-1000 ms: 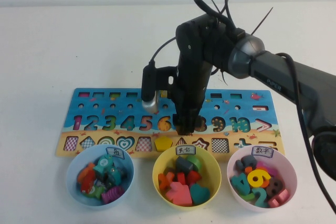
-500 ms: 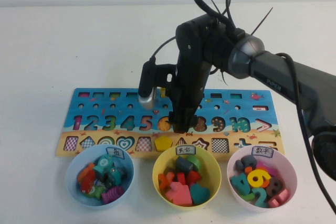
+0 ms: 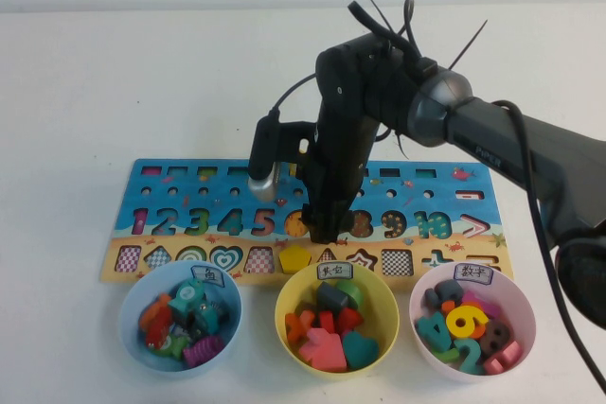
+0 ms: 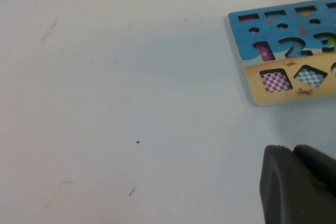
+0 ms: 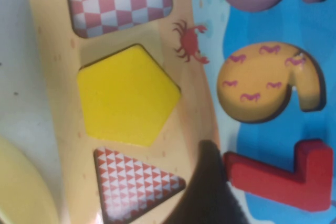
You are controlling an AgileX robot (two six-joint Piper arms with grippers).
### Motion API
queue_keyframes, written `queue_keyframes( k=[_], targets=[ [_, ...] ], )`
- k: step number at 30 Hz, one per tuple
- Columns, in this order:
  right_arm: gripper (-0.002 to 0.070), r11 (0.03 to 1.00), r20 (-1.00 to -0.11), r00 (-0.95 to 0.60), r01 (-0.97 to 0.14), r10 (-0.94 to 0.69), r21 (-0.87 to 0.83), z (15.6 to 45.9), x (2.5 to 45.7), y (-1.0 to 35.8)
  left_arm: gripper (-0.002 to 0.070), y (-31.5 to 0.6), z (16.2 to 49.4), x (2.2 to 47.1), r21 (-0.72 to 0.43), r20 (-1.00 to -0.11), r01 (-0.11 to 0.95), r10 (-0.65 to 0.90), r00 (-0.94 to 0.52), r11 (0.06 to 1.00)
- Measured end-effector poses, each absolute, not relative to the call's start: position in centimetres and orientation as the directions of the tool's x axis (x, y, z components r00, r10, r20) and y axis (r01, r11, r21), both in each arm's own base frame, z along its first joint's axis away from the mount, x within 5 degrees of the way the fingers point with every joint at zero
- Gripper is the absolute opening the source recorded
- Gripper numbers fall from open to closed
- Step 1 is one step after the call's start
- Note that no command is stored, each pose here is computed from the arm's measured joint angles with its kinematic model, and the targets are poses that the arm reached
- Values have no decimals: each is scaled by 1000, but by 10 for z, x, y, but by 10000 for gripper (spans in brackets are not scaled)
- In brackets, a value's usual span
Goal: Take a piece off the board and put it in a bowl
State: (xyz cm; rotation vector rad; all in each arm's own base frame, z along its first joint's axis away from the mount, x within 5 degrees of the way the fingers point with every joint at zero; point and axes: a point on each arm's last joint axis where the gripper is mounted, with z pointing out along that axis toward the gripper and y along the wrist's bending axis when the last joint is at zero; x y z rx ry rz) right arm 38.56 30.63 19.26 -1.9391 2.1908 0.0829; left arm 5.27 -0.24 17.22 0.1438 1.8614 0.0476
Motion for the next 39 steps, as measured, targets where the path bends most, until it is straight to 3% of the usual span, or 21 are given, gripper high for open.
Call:
queue_keyframes(
  k=[10,16,39],
  targets=[
    [455,131,-195,-111,-987,-974,-93,192,385,306,-4,-2,172,53,106,-951,75,124,-285,992],
    [334,142,-197,-125,-987,-972,-72,192,386,303,-4,-2,172,53,106,-951,75,124,-285,992],
    [331,142,-202,-124,-986,-972,-81,197,389,302,-4,-2,172,53,106,-951,75,124,-285,992]
  ],
)
